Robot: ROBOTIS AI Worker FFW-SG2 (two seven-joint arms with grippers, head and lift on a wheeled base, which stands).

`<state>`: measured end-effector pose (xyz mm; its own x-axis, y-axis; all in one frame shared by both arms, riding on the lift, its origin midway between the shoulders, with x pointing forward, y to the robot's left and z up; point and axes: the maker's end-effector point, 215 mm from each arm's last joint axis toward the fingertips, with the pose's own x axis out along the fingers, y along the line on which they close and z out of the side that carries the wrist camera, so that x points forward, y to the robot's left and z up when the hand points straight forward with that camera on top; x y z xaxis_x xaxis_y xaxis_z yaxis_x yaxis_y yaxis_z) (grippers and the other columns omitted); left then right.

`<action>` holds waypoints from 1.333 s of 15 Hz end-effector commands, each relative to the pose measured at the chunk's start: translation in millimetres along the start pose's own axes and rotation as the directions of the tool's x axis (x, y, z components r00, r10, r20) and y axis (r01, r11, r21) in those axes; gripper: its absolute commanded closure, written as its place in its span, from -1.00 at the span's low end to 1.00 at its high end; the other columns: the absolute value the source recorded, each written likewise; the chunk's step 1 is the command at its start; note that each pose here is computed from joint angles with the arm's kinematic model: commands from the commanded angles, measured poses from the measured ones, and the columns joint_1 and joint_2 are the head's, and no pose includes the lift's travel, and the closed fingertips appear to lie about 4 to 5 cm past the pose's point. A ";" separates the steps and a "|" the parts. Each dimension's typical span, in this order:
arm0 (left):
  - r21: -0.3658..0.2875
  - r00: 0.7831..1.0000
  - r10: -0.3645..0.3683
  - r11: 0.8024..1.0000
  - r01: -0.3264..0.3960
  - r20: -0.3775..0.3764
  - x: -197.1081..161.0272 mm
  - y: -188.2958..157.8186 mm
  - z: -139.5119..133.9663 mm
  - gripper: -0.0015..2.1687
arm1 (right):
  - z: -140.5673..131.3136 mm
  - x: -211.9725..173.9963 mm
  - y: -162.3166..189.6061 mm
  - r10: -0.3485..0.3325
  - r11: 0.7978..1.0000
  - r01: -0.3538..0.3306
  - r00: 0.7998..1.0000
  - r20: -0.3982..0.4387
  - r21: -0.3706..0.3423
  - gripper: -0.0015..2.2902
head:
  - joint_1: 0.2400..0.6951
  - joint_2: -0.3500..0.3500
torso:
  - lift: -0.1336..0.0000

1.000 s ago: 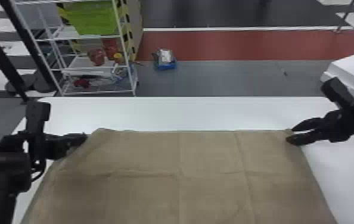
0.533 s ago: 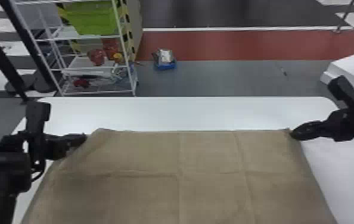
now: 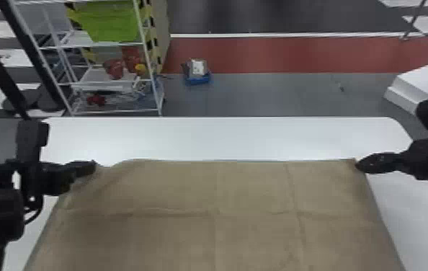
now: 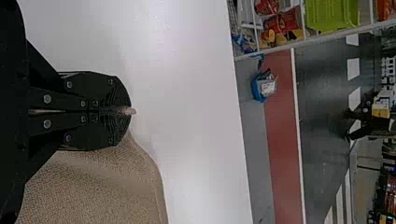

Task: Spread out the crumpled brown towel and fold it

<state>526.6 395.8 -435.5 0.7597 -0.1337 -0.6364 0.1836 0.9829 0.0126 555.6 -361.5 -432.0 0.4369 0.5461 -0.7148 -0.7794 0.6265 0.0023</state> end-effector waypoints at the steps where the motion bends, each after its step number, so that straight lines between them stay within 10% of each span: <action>1: 0.002 1.000 0.003 1.000 -0.003 0.024 -8.6 -3.2 8.1 0.16 | 4.1 -15.1 1.3 -0.023 0.999 0.025 0.999 0.045 -0.043 0.29 | 1.00 0.10 | -0.85; 8: -0.020 0.995 0.028 0.999 -0.026 0.096 -30.7 0.3 19.1 0.16 | 36.6 -59.2 12.6 -0.068 0.955 0.129 0.972 0.226 -0.266 0.29 | 1.00 0.07 | -0.85; 20: -0.099 0.953 0.016 0.995 0.015 0.301 -83.3 21.8 20.4 0.16 | -6.6 -149.6 29.9 -0.145 0.926 0.266 0.906 0.397 -0.269 0.29 | 1.00 0.02 | -0.85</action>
<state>488.6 424.4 -371.7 0.9006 -0.1469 -0.4090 0.1346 0.9891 -0.0590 474.8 -424.4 -336.3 0.6772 0.6232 -0.3912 -0.7358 0.5728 -0.3612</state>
